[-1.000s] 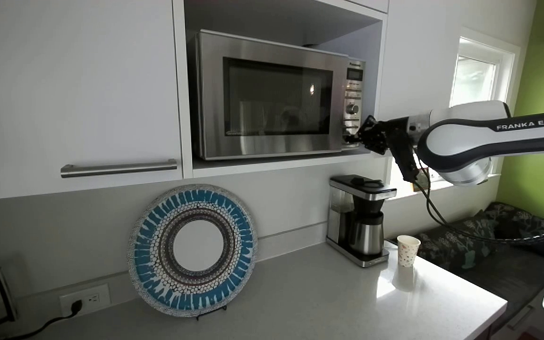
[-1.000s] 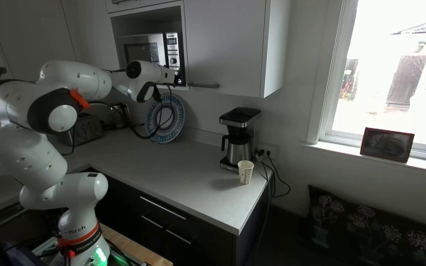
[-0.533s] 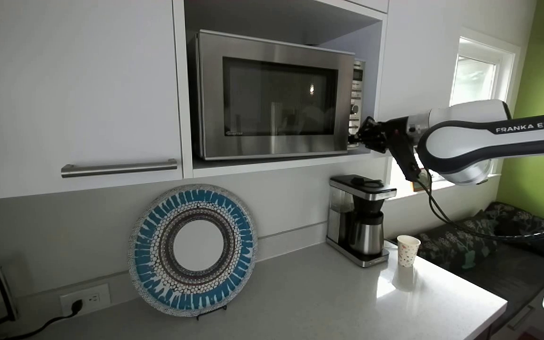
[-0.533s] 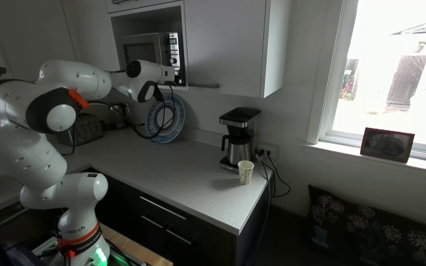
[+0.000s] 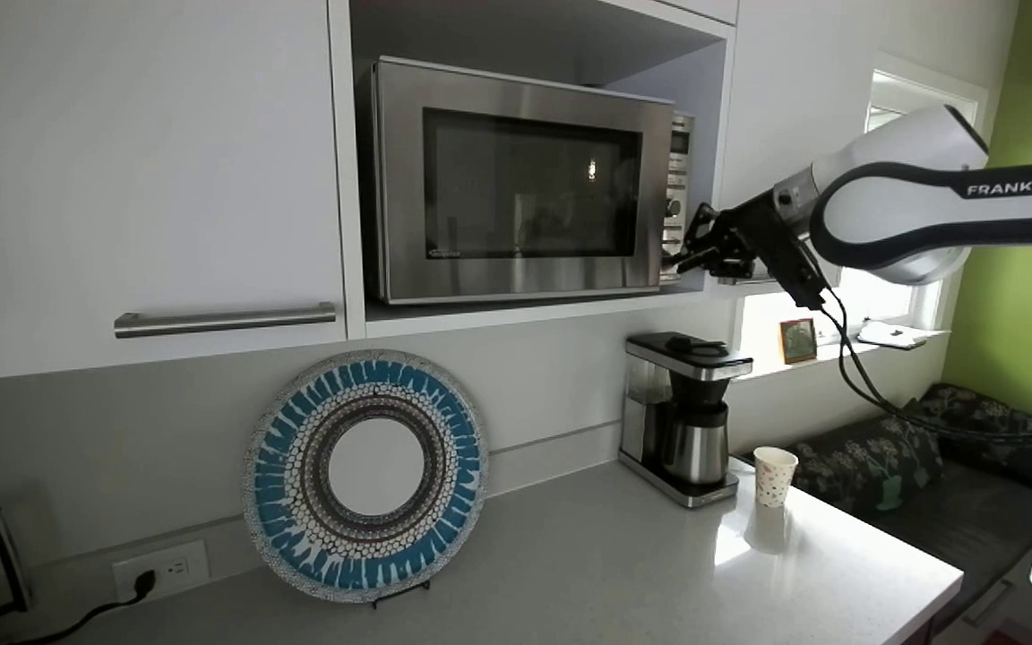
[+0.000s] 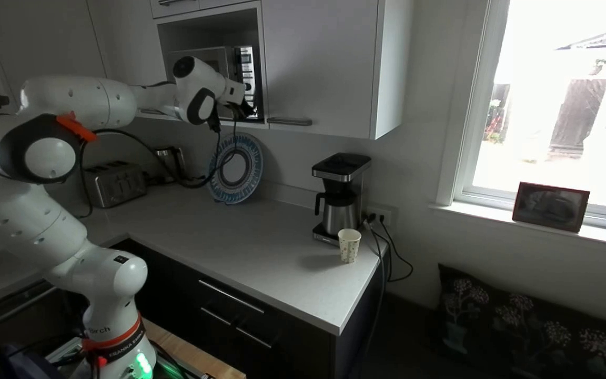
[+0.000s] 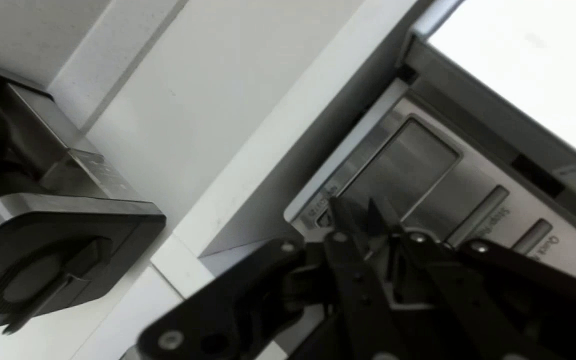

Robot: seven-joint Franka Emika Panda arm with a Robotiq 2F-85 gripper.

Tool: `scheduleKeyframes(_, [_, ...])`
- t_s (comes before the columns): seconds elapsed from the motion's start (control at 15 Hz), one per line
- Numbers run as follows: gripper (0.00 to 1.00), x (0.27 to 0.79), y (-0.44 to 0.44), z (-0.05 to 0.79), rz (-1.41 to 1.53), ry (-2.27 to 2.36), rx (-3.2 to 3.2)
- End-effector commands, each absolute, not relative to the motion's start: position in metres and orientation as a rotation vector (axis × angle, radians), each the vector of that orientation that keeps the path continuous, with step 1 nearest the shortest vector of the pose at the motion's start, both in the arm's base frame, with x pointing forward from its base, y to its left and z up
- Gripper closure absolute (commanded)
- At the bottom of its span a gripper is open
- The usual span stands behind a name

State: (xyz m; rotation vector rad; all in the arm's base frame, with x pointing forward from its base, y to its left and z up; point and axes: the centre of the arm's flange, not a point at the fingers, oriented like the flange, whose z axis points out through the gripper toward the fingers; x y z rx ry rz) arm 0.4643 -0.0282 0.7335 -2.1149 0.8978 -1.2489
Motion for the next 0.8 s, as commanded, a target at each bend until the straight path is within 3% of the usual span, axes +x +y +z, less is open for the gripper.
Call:
scheduleKeyframes(0.0, [0.57,0.438,-0.013,0.789,-1.165,0.963,-2.171])
scheduleKeyframes(0.27, [0.57,0.42,0.007,0.837,-1.197,0.938,-2.266])
scheduleKeyframes(0.33, [0.82,0.421,0.0,0.814,-1.192,0.912,-2.237])
scheduleKeyframes(0.67, [0.82,0.416,0.006,0.83,-1.207,0.909,-2.248])
scheduleKeyframes(0.73, [0.57,0.417,0.005,0.829,-1.205,0.912,-2.25])
